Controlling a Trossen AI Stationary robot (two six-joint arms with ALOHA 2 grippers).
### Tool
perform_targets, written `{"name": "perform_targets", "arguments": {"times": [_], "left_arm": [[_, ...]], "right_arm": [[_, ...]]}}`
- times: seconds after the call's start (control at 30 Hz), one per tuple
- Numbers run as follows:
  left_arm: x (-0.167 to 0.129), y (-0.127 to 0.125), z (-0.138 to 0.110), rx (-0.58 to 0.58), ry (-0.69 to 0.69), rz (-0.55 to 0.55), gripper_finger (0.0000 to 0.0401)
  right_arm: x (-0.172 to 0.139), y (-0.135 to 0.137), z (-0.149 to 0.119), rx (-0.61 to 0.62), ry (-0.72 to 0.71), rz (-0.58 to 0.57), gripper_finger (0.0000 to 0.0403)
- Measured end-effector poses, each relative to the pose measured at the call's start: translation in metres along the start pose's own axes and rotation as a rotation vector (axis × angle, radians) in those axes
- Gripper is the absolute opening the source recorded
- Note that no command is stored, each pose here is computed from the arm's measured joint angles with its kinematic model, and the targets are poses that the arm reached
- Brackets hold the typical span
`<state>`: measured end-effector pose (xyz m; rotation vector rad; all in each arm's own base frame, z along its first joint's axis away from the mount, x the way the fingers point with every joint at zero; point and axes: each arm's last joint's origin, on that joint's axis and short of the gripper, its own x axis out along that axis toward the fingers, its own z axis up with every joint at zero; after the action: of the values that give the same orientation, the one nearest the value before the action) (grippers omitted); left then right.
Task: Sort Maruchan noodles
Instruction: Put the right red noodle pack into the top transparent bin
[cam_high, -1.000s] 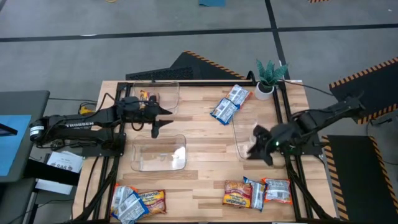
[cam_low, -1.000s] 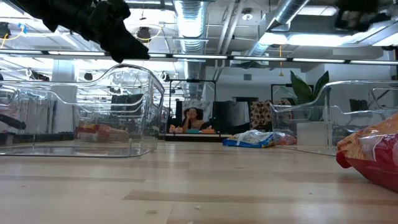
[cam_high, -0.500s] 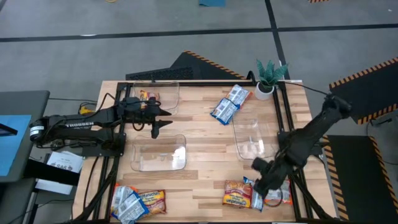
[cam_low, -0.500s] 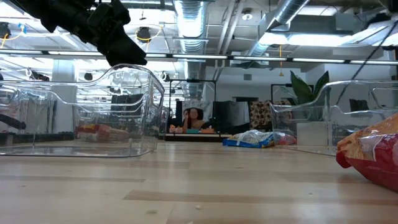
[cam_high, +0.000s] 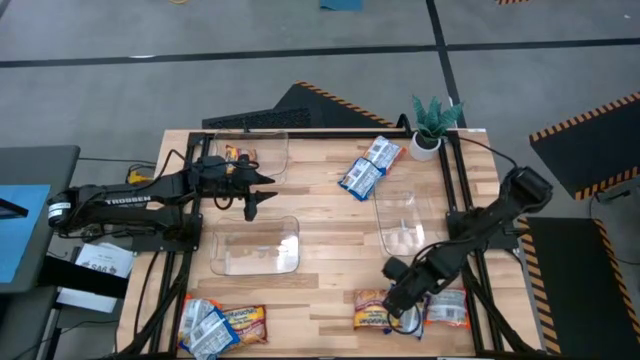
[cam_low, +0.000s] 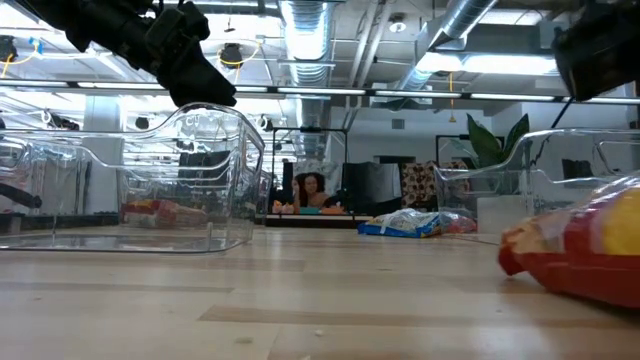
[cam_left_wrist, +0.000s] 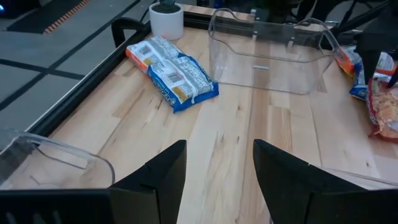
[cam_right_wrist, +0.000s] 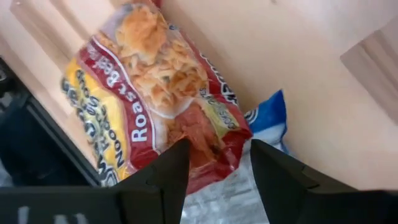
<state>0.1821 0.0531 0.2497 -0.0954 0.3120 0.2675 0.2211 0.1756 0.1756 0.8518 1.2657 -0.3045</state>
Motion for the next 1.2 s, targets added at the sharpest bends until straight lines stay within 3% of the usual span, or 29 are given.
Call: {"name": "perform_targets", "arguments": {"times": [0.2, 0.27, 0.37, 0.43, 0.73, 1.03, 1.2], "left_arm": [[0.0, 0.0, 0.0, 0.0, 0.001, 0.0, 0.0174], [0.0, 0.0, 0.0, 0.0, 0.001, 0.0, 0.0174], [0.0, 0.0, 0.0, 0.0, 0.001, 0.005, 0.0174], [0.0, 0.0, 0.0, 0.0, 0.0, 0.008, 0.0174], [0.0, 0.0, 0.0, -0.003, -0.001, 0.011, 0.0174], [0.0, 0.0, 0.0, -0.029, -0.001, 0.011, 0.0174], [0.0, 0.0, 0.0, -0.03, -0.004, 0.01, 0.0174]], "right_arm": [[0.008, 0.0, 0.009, -0.057, -0.025, -0.009, 0.0163], [0.008, 0.0, 0.01, -0.08, -0.03, -0.007, 0.0129], [0.008, 0.001, 0.012, -0.116, -0.05, -0.003, 0.0042], [0.006, 0.002, 0.013, -0.151, -0.071, 0.015, 0.0016], [-0.016, 0.015, 0.026, -0.276, -0.168, 0.188, 0.0007], [-0.068, 0.02, 0.04, -0.395, -0.458, 0.332, 0.0007], [-0.087, 0.018, 0.058, -0.446, -0.596, 0.351, 0.0007]]}}
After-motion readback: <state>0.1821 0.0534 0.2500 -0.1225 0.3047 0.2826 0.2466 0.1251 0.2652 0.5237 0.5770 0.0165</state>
